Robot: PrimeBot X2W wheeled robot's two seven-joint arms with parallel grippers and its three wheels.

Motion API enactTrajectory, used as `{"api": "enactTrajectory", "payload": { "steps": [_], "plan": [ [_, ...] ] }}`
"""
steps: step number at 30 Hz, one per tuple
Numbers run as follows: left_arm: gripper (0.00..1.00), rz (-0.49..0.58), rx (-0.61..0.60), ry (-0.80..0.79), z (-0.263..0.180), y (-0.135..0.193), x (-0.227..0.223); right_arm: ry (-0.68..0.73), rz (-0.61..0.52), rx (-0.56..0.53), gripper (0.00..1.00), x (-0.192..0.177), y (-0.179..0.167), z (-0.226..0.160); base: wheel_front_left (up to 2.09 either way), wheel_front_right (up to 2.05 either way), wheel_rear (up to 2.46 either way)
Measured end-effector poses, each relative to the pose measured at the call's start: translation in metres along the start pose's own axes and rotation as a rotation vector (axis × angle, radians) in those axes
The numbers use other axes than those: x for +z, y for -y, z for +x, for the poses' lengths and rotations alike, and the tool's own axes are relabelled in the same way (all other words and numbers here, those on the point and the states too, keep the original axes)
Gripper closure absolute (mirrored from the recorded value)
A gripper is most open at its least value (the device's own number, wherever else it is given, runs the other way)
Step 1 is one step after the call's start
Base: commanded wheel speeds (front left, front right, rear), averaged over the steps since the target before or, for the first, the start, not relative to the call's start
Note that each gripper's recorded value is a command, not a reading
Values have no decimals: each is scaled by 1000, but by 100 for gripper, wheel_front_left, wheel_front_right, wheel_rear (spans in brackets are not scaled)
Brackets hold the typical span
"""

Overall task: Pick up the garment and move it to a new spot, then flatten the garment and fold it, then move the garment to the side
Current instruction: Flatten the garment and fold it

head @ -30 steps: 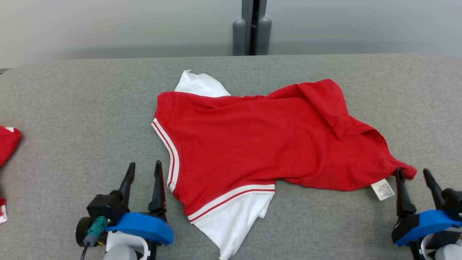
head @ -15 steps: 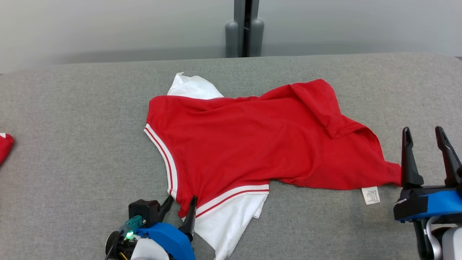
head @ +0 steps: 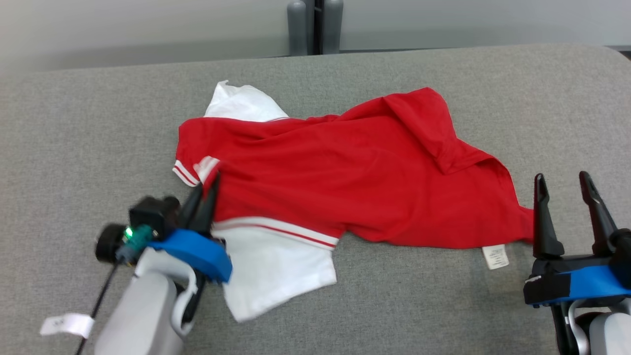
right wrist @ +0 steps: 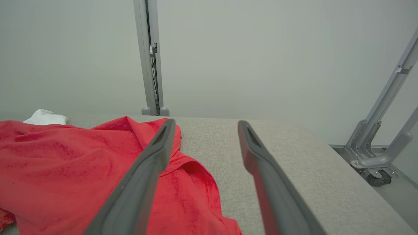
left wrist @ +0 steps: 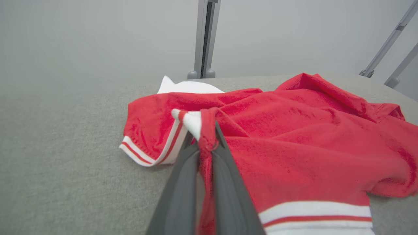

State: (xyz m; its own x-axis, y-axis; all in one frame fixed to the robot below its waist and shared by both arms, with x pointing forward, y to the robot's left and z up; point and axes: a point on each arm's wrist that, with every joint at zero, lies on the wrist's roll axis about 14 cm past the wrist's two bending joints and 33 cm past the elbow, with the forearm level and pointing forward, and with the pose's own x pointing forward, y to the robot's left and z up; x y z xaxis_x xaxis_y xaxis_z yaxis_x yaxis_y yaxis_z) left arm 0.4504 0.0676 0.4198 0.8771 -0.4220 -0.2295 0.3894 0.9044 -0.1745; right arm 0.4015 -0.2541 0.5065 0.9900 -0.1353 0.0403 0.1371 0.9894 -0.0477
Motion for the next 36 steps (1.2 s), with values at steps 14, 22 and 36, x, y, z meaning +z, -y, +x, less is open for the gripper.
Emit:
{"api": "enactTrajectory", "payload": {
  "steps": [14, 22, 36],
  "plan": [
    [0, 38, 49, 91, 30, -31, 34, -47, 18, 12, 0, -28, -6, -7, 0, 0, 0],
    [0, -24, 68, 175, -5, -20, 43, -29, 19, 59, 0, -22, -22, -8, 0, 0, 0],
    [0, -147, 143, 207, -82, 2, 21, -19, 102, 162, 0, -15, -60, -25, 0, 0, 0]
  ]
}}
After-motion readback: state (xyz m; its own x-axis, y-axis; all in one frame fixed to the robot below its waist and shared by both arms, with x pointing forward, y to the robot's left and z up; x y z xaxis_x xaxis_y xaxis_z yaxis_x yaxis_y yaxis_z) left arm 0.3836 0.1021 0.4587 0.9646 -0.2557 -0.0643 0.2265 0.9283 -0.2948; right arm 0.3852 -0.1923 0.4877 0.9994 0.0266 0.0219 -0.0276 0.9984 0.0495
